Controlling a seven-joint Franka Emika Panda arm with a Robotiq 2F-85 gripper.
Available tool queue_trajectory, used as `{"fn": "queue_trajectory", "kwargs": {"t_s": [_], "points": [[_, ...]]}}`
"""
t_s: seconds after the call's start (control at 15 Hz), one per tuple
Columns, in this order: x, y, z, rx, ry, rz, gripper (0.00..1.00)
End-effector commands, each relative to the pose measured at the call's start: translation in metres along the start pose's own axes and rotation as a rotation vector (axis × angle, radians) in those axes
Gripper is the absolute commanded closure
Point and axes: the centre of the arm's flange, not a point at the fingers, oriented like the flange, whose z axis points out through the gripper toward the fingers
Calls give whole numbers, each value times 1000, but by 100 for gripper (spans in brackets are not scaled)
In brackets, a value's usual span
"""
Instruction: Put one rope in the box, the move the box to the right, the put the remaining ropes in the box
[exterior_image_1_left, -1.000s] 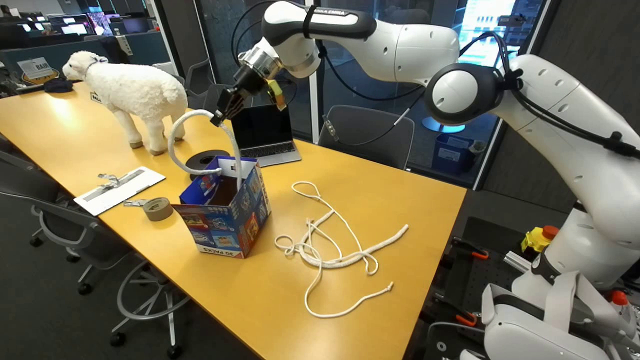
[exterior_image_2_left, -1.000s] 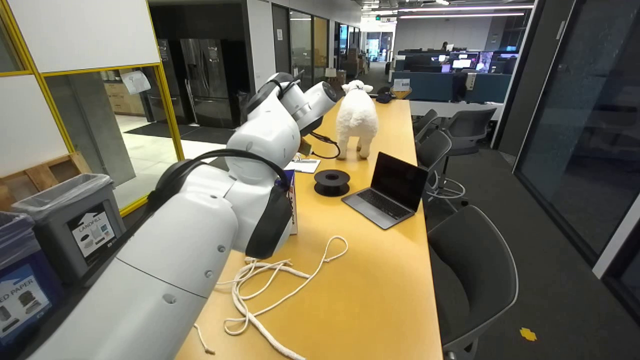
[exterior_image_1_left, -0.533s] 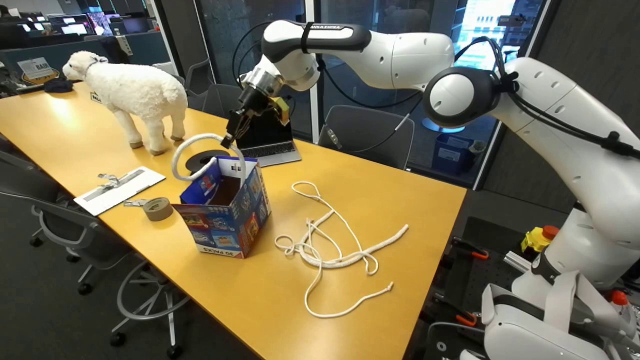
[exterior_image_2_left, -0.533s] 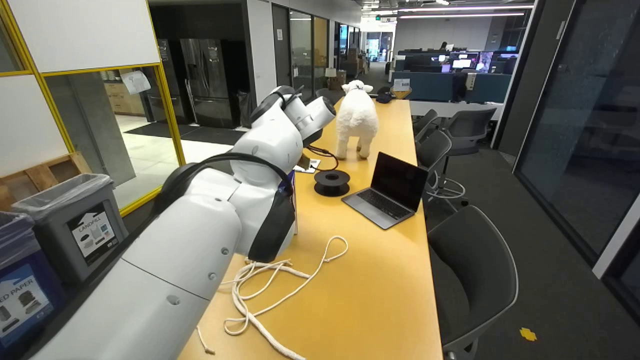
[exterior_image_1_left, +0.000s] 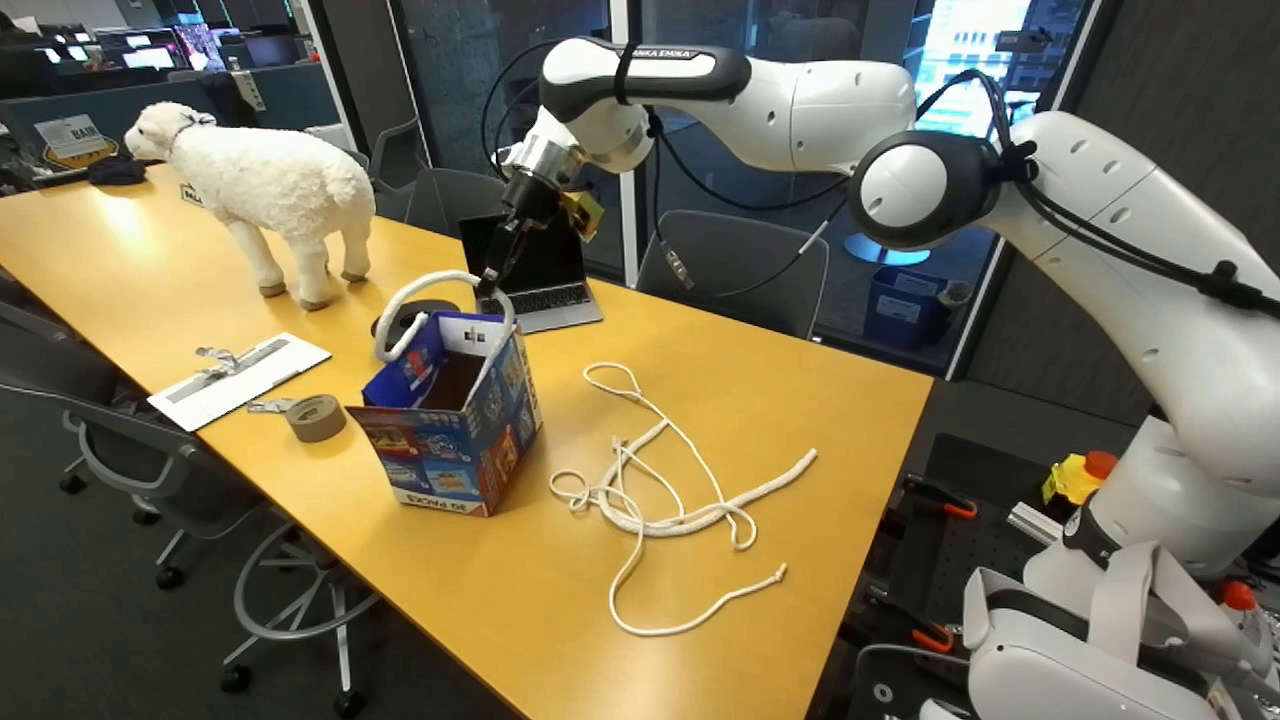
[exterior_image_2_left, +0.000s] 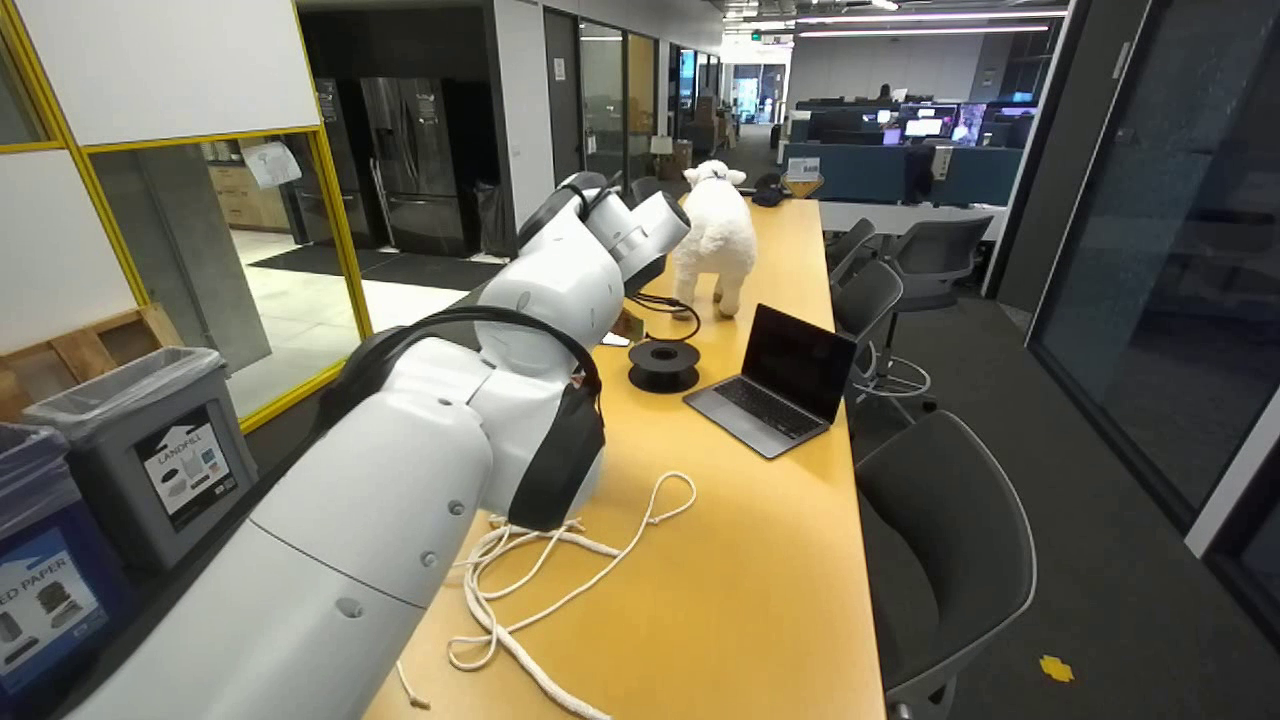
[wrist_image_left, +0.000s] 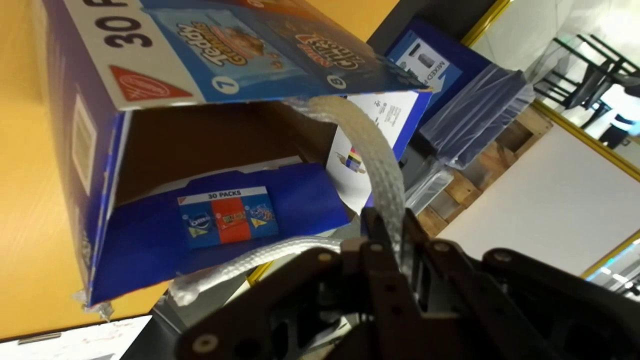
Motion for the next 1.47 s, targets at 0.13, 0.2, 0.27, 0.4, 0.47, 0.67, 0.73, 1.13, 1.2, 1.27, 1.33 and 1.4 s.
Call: {"fn": "queue_trajectory", "kwargs": {"t_s": [0.13, 0.2, 0.27, 0.4, 0.47, 0.67, 0.73, 1.13, 1.2, 1.27, 1.33, 1.4], "points": [[0, 11, -26, 20, -72, -66, 91], [-1, 12, -25, 22, -85, -76, 91], [-1, 12, -24, 25, -95, -85, 91], [-1, 12, -21, 35, -126, -99, 91], [-1, 11, -20, 37, -149, -105, 91], [0, 7, -11, 28, -173, -109, 91], [3, 6, -8, 25, -160, -115, 91], [30, -8, -7, -23, 29, -166, 91], [34, -11, -9, -21, 51, -184, 91], [37, -12, -8, -10, 72, -206, 91], [39, -14, -6, 1, 83, -224, 91], [40, -14, -4, 17, 94, -243, 91]]}}
